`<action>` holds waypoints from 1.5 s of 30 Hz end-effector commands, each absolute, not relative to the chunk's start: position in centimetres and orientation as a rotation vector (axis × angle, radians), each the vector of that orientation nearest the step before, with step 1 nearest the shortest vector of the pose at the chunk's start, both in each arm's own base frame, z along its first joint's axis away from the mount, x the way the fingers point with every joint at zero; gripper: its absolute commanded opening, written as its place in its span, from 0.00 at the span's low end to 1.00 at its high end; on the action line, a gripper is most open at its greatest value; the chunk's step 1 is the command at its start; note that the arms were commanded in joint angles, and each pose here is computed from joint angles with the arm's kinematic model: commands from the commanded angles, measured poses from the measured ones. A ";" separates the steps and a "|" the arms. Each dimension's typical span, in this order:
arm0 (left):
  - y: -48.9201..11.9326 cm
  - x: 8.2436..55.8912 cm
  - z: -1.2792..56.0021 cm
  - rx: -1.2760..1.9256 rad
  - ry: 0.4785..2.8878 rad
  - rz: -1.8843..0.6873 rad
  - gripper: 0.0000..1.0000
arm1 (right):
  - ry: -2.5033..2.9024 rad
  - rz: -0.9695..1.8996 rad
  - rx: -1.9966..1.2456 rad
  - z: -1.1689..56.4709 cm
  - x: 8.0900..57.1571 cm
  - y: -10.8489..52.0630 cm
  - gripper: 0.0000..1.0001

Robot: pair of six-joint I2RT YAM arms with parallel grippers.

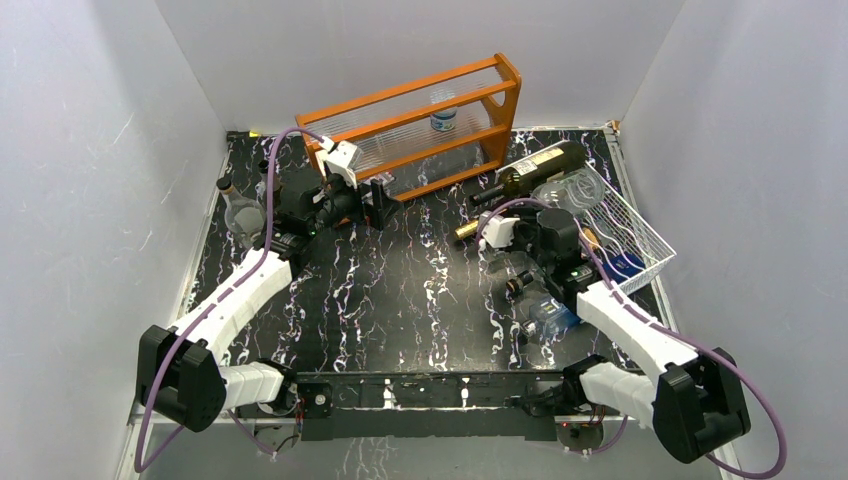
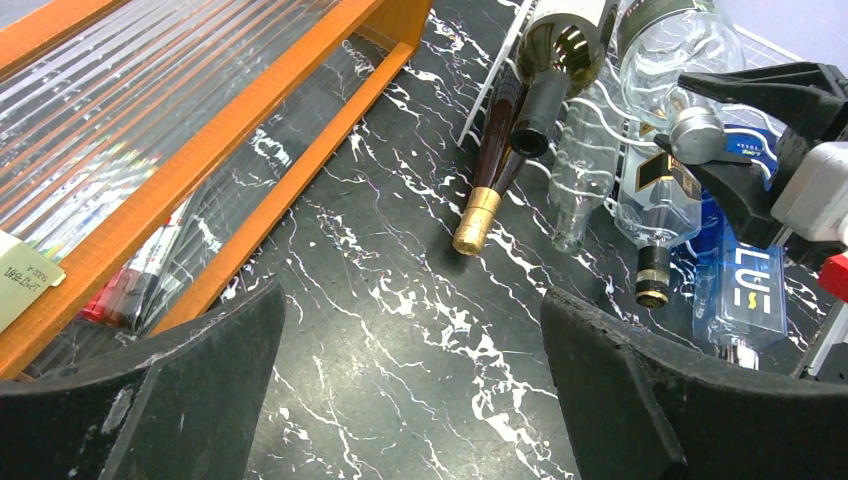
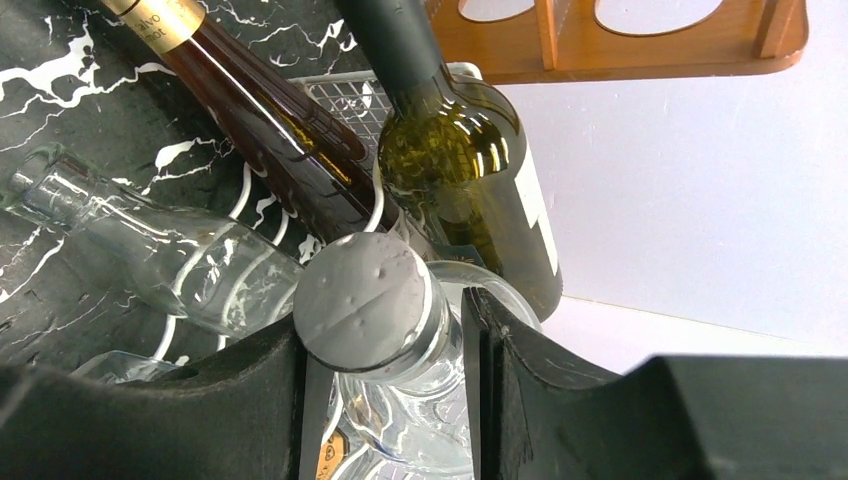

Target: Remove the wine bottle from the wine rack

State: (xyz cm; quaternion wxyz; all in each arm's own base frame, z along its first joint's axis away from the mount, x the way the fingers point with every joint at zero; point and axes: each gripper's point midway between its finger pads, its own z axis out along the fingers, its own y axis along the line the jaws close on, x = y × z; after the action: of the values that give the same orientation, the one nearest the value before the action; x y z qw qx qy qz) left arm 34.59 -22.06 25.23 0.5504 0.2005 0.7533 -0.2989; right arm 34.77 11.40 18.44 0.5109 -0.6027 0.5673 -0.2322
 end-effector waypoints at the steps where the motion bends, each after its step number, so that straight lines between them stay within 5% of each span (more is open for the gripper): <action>1: -22.3 35.0 27.5 0.490 1.721 -0.695 0.98 | 1.343 -0.521 -1.274 21.9 34.7 11.6 0.25; 12: -22.4 34.9 27.6 0.486 1.724 -0.704 0.98 | 1.440 -0.433 -0.928 27.3 32.6 9.2 0.15; 20: -22.4 35.0 27.4 0.484 1.734 -0.705 0.98 | 1.471 -0.375 -0.791 30.8 31.7 8.5 0.00; 45: -22.8 35.1 26.9 0.480 1.752 -0.733 0.98 | 1.460 -0.273 -0.817 36.8 27.3 8.1 0.00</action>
State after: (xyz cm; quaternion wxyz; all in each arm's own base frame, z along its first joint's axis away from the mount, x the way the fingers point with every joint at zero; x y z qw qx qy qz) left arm 35.00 -22.28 24.04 0.5359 0.1962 0.7646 -0.2996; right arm 28.47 7.56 29.17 0.5786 -0.3789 0.7100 -0.1326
